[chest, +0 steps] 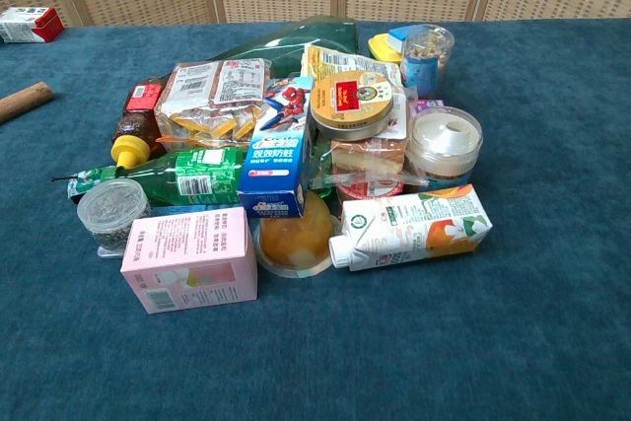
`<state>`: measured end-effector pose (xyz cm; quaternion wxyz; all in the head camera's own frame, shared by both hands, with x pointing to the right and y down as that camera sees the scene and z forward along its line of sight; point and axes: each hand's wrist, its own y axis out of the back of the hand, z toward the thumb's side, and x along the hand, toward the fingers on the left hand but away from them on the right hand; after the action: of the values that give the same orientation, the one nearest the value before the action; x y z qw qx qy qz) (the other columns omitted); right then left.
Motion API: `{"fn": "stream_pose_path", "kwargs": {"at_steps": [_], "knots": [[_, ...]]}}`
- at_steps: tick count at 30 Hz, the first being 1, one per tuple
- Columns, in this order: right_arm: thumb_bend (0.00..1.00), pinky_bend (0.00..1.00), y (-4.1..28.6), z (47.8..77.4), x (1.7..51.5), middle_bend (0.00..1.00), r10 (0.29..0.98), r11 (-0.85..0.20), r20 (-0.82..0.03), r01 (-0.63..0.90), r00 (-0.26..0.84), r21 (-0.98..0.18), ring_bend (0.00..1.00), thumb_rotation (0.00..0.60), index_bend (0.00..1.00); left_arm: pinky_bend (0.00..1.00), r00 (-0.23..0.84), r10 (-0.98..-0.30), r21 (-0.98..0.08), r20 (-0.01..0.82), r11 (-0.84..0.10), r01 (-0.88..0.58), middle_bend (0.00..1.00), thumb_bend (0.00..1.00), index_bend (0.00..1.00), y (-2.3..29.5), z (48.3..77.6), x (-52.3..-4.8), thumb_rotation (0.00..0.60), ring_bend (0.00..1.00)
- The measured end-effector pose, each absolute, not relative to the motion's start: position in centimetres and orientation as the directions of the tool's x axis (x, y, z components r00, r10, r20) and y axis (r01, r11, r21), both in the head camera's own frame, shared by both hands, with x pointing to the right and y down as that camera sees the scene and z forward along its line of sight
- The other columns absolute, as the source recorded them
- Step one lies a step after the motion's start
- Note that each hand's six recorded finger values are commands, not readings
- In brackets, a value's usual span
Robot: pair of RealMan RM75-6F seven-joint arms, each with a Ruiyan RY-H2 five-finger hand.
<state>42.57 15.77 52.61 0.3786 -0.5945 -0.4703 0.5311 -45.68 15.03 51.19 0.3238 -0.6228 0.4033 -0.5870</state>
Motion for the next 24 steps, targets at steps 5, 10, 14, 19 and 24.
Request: {"fn": "stream_pose_path", "kwargs": {"at_steps": [5,10,14,19,24], "knots": [[0.11,0.00,15.8,52.7,42.4,0.09,0.961,-0.273,-0.278,0.165,-0.005,-0.948,0.00,0.475,0.02,0.00,-0.010,-0.878,-0.872,0.479,-0.475,-0.122,0.14,0.24,0.27,15.1,51.2,-45.7,0.600,0.00],[0.11,0.00,16.0,52.6,42.3,0.09,0.962,-0.270,-0.274,0.177,0.002,-0.947,0.00,0.476,0.02,0.00,-0.001,-0.876,-0.870,0.481,-0.478,-0.125,0.13,0.24,0.27,15.0,51.1,-45.5,0.600,0.00],[0.11,0.00,16.2,52.4,42.4,0.09,0.964,-0.262,-0.267,0.183,0.001,-0.948,0.00,0.479,0.02,0.00,0.009,-0.872,-0.867,0.489,-0.487,-0.107,0.11,0.24,0.27,14.9,51.3,-45.2,0.600,0.00],[0.11,0.00,16.4,51.9,42.5,0.09,0.965,-0.256,-0.261,0.183,-0.006,-0.949,0.00,0.474,0.02,0.00,0.024,-0.866,-0.864,0.499,-0.500,-0.058,0.10,0.24,0.33,14.8,52.1,-44.5,0.600,0.00],[0.11,0.00,16.4,51.5,42.6,0.09,0.966,-0.252,-0.257,0.182,-0.007,-0.950,0.00,0.477,0.02,0.00,0.039,-0.863,-0.863,0.504,-0.505,-0.017,0.09,0.24,0.38,14.6,53.6,-43.3,0.600,0.00]]}}
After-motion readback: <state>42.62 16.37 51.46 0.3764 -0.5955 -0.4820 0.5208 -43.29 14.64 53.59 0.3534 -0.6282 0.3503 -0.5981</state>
